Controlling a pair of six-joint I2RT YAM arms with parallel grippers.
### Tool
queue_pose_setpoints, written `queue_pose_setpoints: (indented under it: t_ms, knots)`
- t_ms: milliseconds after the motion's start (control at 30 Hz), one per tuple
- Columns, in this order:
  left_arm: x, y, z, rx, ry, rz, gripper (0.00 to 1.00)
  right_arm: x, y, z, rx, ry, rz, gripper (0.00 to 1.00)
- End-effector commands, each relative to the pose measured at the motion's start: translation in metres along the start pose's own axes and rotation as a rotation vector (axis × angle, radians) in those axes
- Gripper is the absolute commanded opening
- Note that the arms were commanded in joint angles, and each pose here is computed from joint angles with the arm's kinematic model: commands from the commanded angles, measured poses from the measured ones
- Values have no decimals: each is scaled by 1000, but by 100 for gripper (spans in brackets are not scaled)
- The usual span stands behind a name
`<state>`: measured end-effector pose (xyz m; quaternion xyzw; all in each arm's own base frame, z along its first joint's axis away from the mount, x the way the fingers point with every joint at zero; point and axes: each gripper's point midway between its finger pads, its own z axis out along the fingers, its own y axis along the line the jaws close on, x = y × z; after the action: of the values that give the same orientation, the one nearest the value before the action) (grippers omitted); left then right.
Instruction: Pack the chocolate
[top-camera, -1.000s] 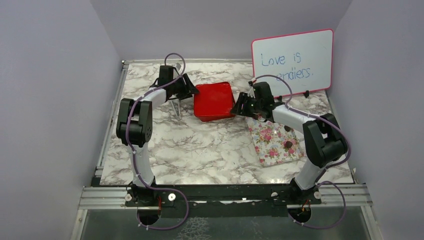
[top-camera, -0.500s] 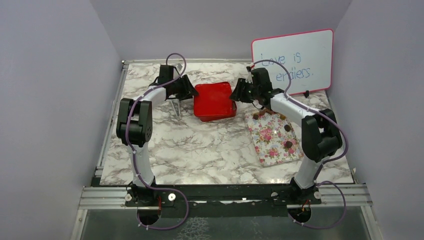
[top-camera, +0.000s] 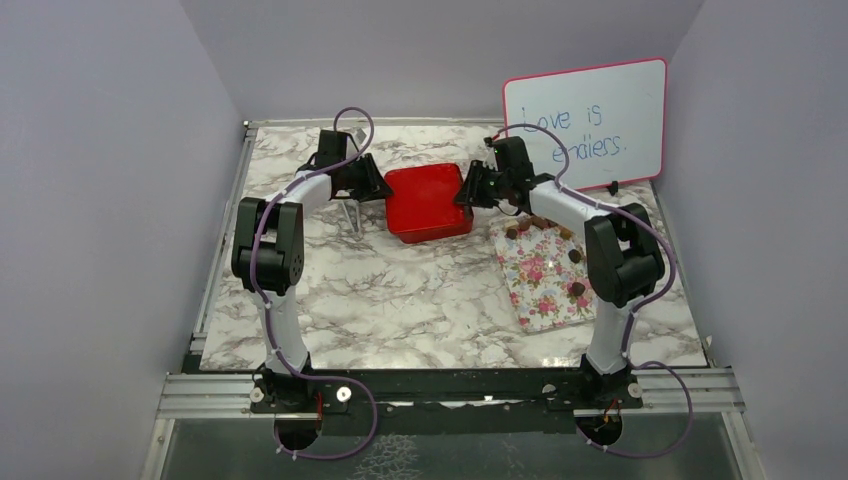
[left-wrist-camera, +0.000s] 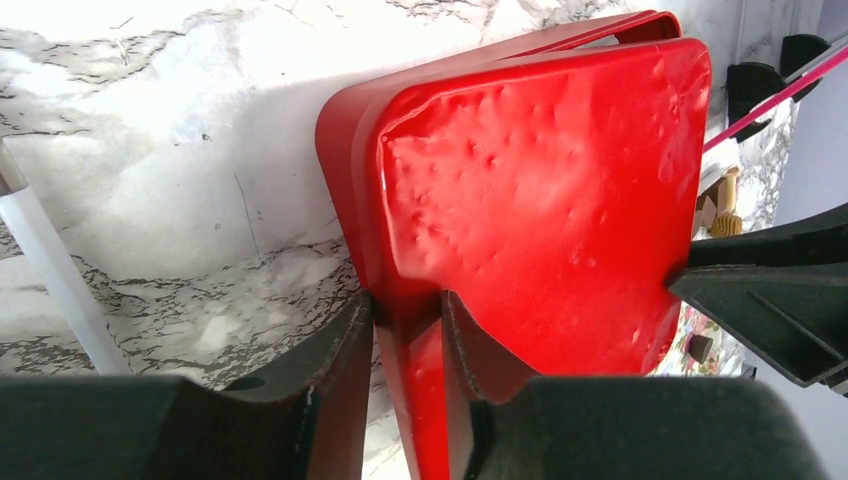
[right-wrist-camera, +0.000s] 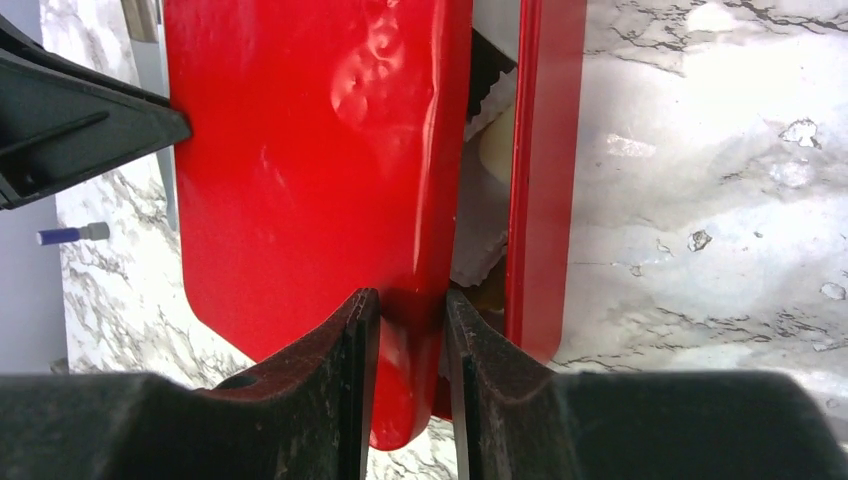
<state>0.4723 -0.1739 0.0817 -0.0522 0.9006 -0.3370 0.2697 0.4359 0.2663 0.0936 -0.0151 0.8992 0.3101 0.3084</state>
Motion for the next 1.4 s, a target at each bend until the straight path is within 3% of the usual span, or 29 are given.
queue_pose_setpoints:
  t_ms: [0,167,400,733,1167,1367]
  knots:
    - [4,-15,-5,39,17,18,25,-7,11,4,-56,4,-6,33]
    - [-3,-32,-5,115,-7,1,18,-11,14,10,-66,1,-11,31]
    - [-14,-43,-6,153,-40,-14,17,-29,19,9,-62,-40,-36,27]
    - [-19,-47,-6,165,-48,-20,25,-39,17,7,-54,-57,-30,26]
    - [-39,-62,-2,233,-87,20,27,-48,11,1,-64,-77,0,26]
    - [-34,-50,10,204,-63,4,29,-47,2,3,-50,-70,17,26]
